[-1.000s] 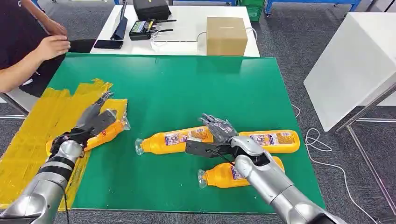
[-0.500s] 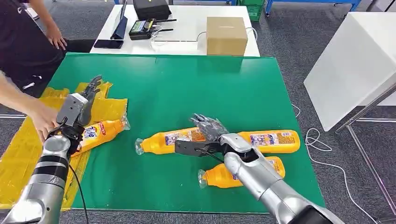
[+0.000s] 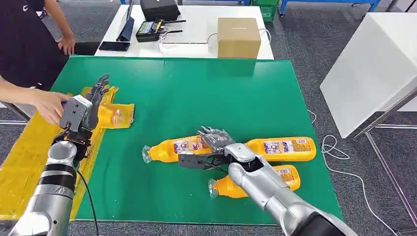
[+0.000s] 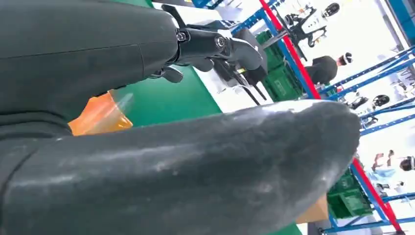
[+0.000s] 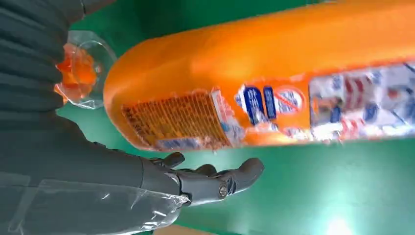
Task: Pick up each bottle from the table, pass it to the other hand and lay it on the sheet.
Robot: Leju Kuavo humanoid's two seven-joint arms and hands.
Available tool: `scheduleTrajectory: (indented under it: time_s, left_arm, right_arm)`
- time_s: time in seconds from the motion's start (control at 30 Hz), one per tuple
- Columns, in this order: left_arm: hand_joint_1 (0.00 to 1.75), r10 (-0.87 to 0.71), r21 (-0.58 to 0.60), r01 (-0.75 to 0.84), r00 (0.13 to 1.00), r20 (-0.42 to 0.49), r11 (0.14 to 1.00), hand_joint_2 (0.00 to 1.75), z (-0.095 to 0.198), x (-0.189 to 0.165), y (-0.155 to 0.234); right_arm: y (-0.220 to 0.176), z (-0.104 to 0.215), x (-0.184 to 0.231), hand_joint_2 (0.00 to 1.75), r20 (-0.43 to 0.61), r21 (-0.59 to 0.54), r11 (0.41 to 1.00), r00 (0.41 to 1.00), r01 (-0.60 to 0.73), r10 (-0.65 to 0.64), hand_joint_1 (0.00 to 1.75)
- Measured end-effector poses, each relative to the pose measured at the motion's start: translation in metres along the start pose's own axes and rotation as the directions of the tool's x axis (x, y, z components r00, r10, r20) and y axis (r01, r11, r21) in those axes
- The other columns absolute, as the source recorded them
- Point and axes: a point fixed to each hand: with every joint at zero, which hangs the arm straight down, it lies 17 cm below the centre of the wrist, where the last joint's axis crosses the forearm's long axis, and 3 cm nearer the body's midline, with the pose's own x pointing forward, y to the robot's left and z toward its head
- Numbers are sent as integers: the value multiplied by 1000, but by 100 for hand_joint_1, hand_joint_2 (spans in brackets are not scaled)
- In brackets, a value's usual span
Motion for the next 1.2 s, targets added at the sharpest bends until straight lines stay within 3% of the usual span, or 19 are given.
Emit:
scheduleTrajectory:
  time_s: [0.2, 0.23, 0.27, 0.3, 0.33, 0.67, 1.2]
  left_arm:
    - [0, 36, -6, -36, 999, 15, 999, 0, -3, 6, -11]
    - [0, 41, -7, -41, 999, 19, 999, 0, -3, 8, -13]
    - [0, 47, -10, -47, 999, 23, 999, 0, -4, 9, -15]
    - [0, 55, -13, -55, 998, 28, 998, 0, -4, 11, -18]
    - [0, 61, -16, -60, 998, 31, 998, 0, -4, 12, -20]
    - [0, 89, -31, -88, 994, 58, 996, 0, -8, 25, -31]
    - [0, 96, -29, -94, 993, 68, 995, 0, -9, 29, -32]
  right_arm:
    - [27, -5, -19, 175, -66, 47, 996, 995, -71, 74, 0]
    - [28, -6, -22, 175, -78, 48, 996, 993, -79, 83, 14]
    - [29, -6, -26, 175, -90, 53, 995, 992, -86, 91, 14]
    - [30, -7, -30, 175, -102, 55, 994, 990, -91, 97, 145]
    - [30, -7, -35, 175, -115, 58, 993, 988, -101, 107, 173]
    - [29, -9, -60, 175, -187, 66, 991, 974, -116, 127, 175]
    - [30, -8, -68, 175, -208, 73, 992, 972, -101, 114, 175]
